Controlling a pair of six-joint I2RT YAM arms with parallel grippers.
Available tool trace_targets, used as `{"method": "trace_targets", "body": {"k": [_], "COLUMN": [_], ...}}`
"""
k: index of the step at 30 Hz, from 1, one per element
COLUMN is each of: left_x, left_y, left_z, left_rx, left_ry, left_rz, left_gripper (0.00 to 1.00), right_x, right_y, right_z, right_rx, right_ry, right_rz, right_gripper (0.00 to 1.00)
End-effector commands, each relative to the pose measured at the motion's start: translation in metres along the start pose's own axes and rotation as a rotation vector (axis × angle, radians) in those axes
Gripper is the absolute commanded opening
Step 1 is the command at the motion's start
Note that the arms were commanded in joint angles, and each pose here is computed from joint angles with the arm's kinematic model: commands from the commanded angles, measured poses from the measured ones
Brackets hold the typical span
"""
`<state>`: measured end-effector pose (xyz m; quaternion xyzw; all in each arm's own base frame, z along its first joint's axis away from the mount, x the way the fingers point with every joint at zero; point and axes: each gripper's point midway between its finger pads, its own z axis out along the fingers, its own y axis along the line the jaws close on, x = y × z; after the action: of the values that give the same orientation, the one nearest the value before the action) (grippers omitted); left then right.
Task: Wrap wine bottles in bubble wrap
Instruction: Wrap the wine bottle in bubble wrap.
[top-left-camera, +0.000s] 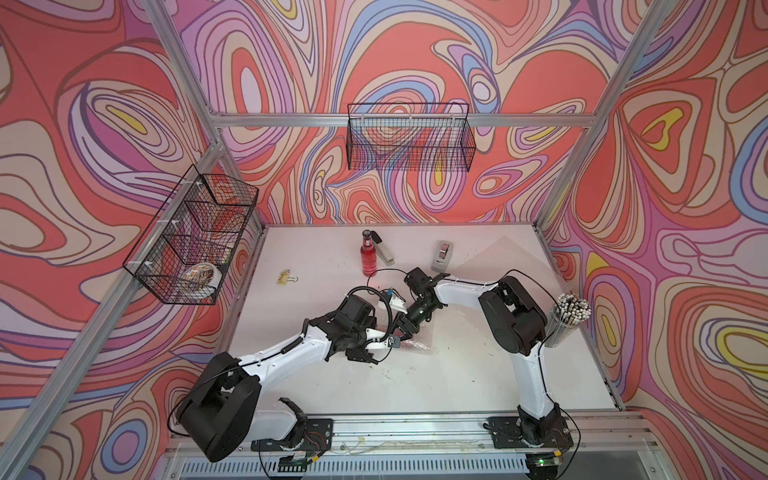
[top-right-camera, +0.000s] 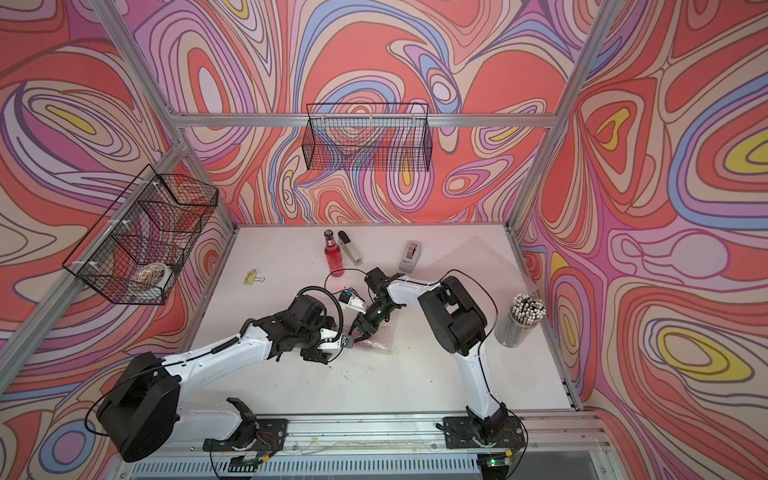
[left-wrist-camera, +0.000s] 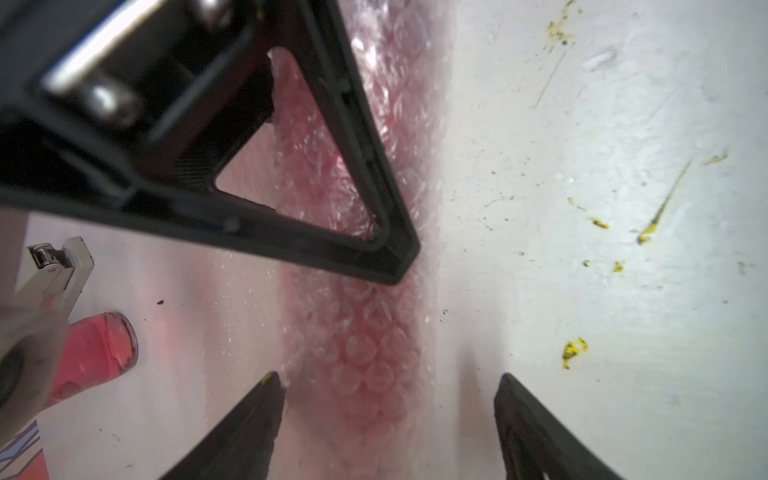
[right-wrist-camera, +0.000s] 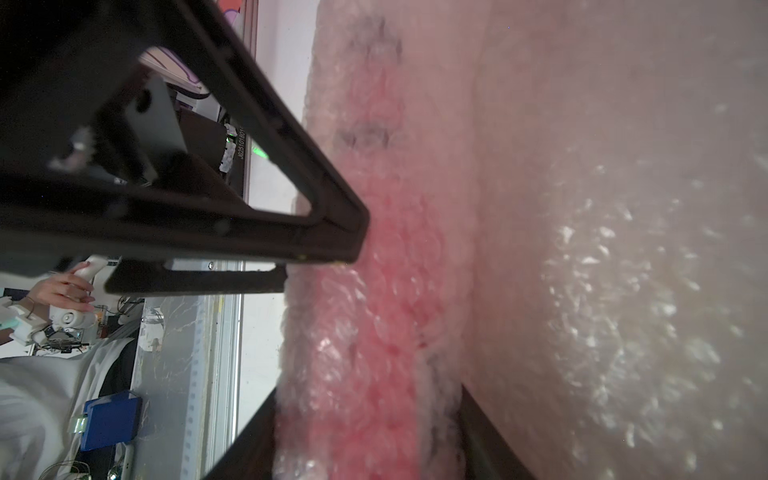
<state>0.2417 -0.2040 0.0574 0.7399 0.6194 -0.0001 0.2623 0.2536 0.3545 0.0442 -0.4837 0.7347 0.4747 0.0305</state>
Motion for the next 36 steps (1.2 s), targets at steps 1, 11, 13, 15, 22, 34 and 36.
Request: {"method": "trace_targets", "body": {"k": [1, 11, 13, 15, 22, 34, 36], "left_x": [-0.008, -0.008, -0.006, -0.006, -0.012, -0.023, -0.025], "left_y": [0.011, 0.012, 0.006, 0.0, -0.01, -0.012, -0.009], "left_z": [0.007, 0.014, 0.012, 0.01, 0.0, 0.008, 0.008], "left_rx": [-0.012, 0.076, 0.125, 0.173, 0.342, 0.55, 0.589], "left_ry": [-0.018, -0.016, -0.006, 0.003, 0.009, -0.016, -0.018], "left_rz": [0.052, -0.027, -0.057, -0.087, -0.202, -0.346, -0.371], "left_gripper": [0.77, 0.48, 0.46, 0.45, 0.44, 0.44, 0.44], "right_x": [0.032, 0.024, 0.016, 0.005, -0.003, 0.036, 0.04], "right_y": [-0.01, -0.002, 0.003, 0.008, 0.012, -0.001, 0.008], "right_z": [0.014, 0.004, -0.003, -0.013, -0.052, -0.122, -0.13], "right_rx": [0.005, 0.042, 0.059, 0.086, 0.254, 0.672, 0.71], "right_ry": [0.075, 0.036, 0.009, -0.024, -0.054, 0.015, -0.001], "right_rz": [0.103, 0.045, 0.023, -0.005, -0.02, -0.037, -0.102], "right_gripper": [0.48, 0.61, 0.69, 0.74, 0.83, 0.83, 0.83]}}
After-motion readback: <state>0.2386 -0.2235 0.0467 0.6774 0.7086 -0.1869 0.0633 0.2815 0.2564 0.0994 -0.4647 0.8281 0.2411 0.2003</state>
